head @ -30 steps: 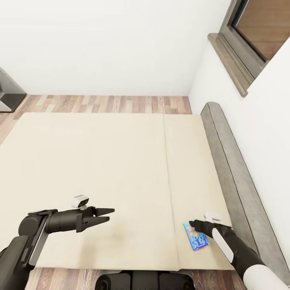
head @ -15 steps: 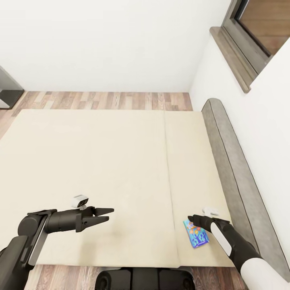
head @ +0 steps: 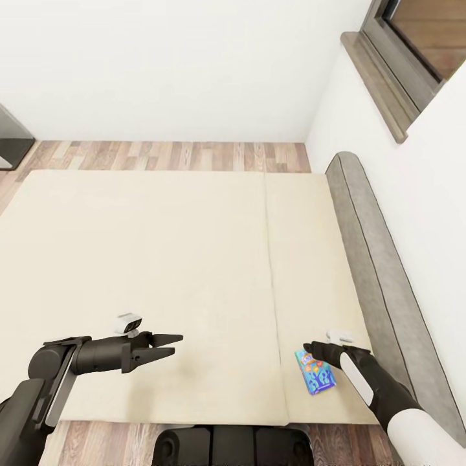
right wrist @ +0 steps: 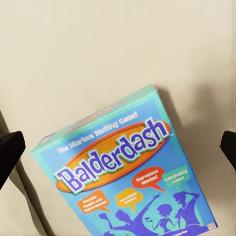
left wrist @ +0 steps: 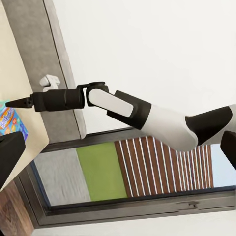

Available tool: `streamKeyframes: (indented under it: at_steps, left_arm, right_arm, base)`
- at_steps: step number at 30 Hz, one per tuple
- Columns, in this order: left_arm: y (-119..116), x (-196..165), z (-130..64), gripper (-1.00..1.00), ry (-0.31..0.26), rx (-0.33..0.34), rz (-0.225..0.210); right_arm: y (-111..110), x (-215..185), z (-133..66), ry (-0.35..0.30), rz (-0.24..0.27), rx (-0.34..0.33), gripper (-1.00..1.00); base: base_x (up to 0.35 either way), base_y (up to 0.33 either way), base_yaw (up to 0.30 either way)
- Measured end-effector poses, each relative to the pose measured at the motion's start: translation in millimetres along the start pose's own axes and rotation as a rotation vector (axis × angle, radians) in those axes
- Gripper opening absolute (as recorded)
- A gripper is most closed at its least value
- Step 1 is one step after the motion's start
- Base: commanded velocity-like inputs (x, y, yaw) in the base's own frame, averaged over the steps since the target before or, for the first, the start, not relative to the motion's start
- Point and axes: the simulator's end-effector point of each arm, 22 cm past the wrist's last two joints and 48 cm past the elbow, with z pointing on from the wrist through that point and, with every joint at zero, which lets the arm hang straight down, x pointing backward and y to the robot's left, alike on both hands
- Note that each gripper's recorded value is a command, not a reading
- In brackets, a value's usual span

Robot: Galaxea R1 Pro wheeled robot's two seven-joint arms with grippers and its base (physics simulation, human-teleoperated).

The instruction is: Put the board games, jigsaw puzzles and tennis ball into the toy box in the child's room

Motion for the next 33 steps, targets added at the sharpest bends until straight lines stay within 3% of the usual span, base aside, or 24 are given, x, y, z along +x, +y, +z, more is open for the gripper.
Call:
streamKeyframes:
  at_steps: [20, 33]
  left_arm:
    - [12.3, 6.8, 1.4, 1.0, 0.003, -0.001, -0.033]
    - [19.8, 12.4, 3.3, 1.0, 0.009, 0.0, -0.055]
  right_arm:
    - [-9.6, 12.8, 10.0, 0.042, 0.001, 0.013, 1.0]
    - [-3.3, 23.0, 16.8, 0.064, 0.005, -0.028, 1.0]
  base:
    - [0.0, 0.0, 0.0]
    - [0.0, 0.0, 0.0]
